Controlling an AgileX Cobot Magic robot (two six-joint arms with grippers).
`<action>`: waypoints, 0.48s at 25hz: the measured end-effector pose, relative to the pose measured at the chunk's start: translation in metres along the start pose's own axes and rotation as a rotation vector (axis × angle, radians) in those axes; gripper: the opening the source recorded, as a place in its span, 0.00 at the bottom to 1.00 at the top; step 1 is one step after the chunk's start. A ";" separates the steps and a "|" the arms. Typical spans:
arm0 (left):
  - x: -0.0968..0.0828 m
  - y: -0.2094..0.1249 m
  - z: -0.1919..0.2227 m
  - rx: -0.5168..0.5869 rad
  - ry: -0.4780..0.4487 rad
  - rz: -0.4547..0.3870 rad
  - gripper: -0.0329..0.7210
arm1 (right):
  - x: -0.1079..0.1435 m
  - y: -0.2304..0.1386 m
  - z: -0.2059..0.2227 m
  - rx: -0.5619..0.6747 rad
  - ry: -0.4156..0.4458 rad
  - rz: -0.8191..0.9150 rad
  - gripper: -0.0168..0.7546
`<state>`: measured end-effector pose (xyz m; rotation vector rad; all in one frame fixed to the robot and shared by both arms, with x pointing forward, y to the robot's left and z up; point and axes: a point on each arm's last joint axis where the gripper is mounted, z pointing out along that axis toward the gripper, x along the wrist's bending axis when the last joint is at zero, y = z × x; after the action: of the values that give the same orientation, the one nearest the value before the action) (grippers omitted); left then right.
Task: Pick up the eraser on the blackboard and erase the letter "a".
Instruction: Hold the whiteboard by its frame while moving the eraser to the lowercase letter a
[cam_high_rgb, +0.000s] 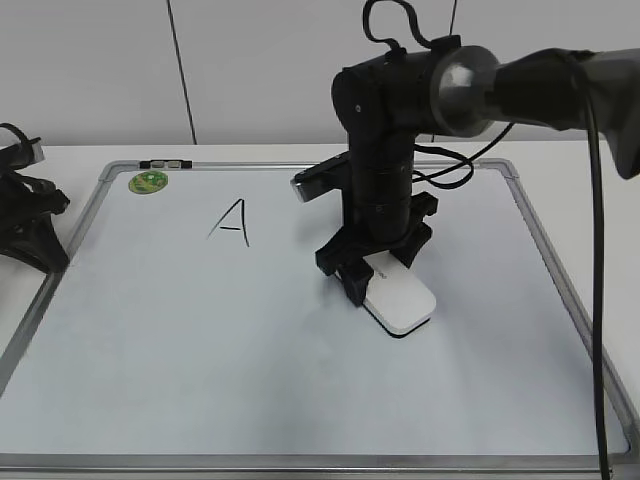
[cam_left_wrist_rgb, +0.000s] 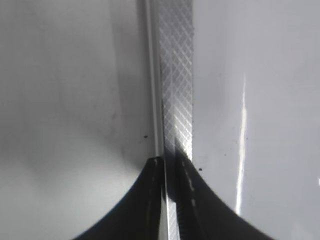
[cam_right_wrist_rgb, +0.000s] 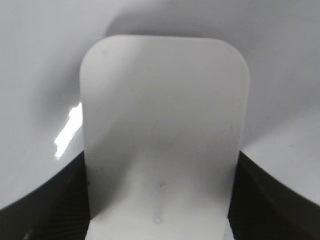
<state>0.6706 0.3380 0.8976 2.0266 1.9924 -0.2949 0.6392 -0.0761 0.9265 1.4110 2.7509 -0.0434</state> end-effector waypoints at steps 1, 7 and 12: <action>0.000 0.000 0.000 0.000 0.000 0.000 0.10 | -0.004 0.000 0.000 0.000 0.000 0.009 0.71; 0.000 0.000 0.000 -0.002 0.001 0.000 0.10 | -0.032 -0.005 0.002 0.005 -0.012 0.064 0.71; 0.000 0.000 0.000 -0.002 0.001 0.000 0.10 | -0.044 -0.006 0.000 -0.004 0.010 0.110 0.71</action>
<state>0.6708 0.3380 0.8976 2.0259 1.9924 -0.2925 0.6601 -0.1147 0.9291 1.5628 2.6740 -0.0262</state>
